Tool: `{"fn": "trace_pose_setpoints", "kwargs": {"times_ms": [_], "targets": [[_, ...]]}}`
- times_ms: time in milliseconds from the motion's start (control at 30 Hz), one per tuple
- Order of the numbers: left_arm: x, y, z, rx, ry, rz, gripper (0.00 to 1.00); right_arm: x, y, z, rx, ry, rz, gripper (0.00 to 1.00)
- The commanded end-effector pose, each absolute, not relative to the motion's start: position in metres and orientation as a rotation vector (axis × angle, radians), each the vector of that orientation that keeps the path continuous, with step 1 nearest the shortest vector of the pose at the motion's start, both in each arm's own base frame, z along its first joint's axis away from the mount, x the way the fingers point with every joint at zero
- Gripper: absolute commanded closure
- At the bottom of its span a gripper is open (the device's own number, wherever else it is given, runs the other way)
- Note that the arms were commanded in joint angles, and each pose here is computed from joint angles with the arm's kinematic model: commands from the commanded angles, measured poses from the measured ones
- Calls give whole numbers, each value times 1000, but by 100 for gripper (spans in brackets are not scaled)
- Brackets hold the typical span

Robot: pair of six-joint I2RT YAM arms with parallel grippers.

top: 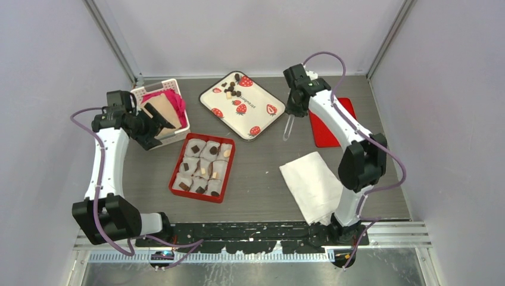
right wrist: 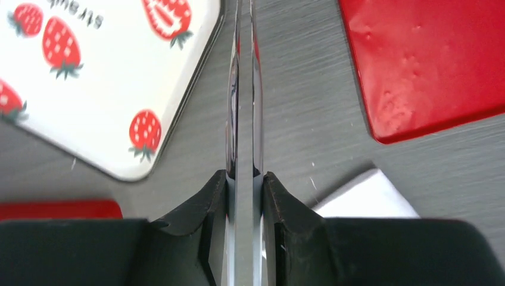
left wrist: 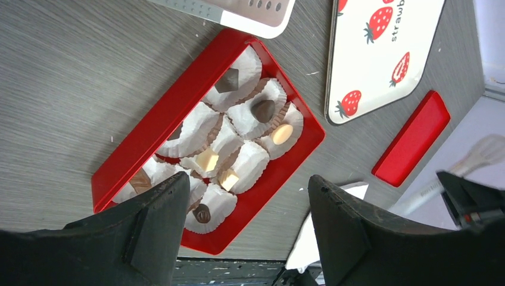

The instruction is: Pack the chocolate

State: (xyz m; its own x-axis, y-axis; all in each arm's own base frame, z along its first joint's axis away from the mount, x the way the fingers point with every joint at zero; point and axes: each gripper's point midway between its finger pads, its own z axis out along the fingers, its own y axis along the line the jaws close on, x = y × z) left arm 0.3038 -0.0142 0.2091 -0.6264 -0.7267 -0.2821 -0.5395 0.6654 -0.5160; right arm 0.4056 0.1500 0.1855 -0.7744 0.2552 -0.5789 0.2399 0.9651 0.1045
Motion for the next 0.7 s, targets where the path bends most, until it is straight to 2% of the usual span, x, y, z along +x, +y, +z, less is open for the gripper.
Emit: {"fn": "trace_pose_setpoints", "kwargs": {"times_ms": [0,200,367,433,467,567,667], "targets": [[307,-20,235,-903,2325,-603,27,453,163,156,600,2387,129,86],[294,-17,246,-856,2322,-548,27,480,148,116,679,2354,12,86],[289,-14,247,-858,2326,-521,26,486,143,96,725,2362,-28,76],[290,-14,246,-862,2330,-521,26,487,140,94,749,2356,-28,61],[290,-14,246,-864,2331,-523,26,487,139,92,758,2358,-29,50],[292,-14,244,-867,2334,-523,26,488,137,98,746,2360,-13,5],[294,-14,244,-870,2333,-529,26,492,126,124,714,2306,-3,2]]}}
